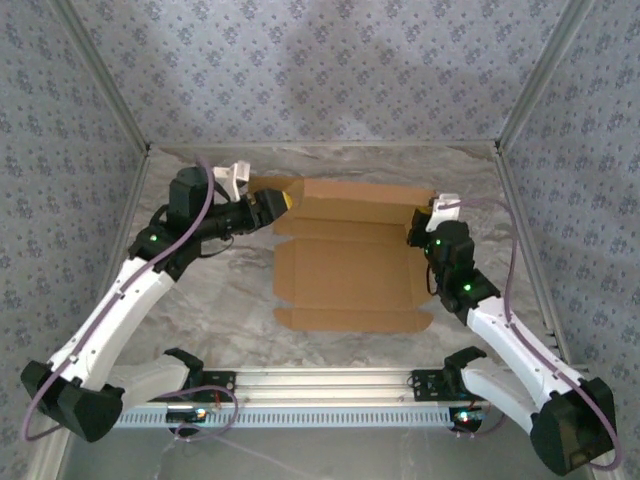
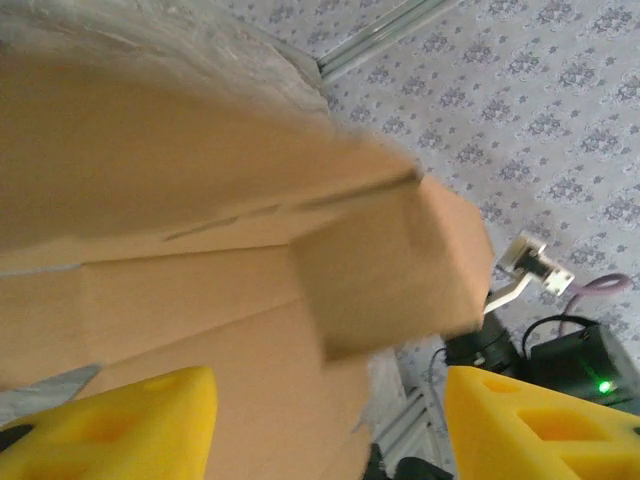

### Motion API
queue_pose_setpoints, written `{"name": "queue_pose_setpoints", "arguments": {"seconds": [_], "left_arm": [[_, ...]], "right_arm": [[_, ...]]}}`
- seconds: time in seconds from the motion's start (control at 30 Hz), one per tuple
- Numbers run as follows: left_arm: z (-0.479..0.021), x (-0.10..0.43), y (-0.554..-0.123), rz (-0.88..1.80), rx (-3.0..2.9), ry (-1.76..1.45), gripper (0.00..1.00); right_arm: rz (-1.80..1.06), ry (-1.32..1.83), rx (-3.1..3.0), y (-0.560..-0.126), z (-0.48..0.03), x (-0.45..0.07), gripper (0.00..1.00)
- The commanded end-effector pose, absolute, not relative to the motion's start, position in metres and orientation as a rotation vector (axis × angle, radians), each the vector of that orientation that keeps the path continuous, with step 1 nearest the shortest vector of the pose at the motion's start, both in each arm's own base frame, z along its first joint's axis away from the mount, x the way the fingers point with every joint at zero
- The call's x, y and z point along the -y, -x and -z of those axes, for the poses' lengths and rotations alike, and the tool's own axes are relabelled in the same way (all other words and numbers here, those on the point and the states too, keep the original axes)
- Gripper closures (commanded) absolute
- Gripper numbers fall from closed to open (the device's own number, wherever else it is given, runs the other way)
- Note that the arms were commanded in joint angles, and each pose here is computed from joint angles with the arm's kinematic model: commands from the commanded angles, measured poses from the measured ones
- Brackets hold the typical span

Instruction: Fold the paper box

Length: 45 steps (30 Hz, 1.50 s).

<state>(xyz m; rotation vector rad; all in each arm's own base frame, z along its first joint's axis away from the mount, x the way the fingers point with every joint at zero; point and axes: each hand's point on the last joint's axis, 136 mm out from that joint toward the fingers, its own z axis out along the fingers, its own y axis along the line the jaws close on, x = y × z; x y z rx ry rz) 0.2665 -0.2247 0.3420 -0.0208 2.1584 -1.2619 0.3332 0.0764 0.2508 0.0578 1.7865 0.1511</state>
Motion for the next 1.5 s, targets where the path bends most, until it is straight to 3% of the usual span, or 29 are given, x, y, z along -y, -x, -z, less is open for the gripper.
{"name": "queue_pose_setpoints", "arguments": {"seconds": [0.0, 0.1, 0.27, 0.6, 0.83, 1.47], "left_arm": [[-0.350, 0.206, -0.253, 1.195, -2.097, -0.038, 0.44], [-0.337, 0.191, -0.250, 1.169, -2.075, 0.026, 0.54], [-0.316, 0.176, -0.258, 1.227, -2.049, 0.143, 0.56], [-0.328, 0.199, -0.282, 1.653, -1.847, 0.159, 0.37], [-0.358, 0.224, -0.276, 1.746, -1.770, 0.022, 0.18], [-0.340, 0.253, -0.288, 1.790, -1.794, 0.028, 0.15]], "right_arm": [[-0.245, -0.127, -1.773, -0.331, -0.277, -0.070, 1.00], [-0.290, -0.170, -1.771, -0.330, -0.281, -0.062, 1.00], [-0.392, -0.213, -1.739, -0.329, -0.291, -0.054, 1.00], [-0.580, -0.251, -1.682, -0.323, -0.300, -0.061, 1.00], [-0.610, -0.267, -1.685, -0.324, -0.293, -0.064, 1.00], [-0.601, -0.258, -1.716, -0.335, -0.280, -0.074, 1.00]]}}
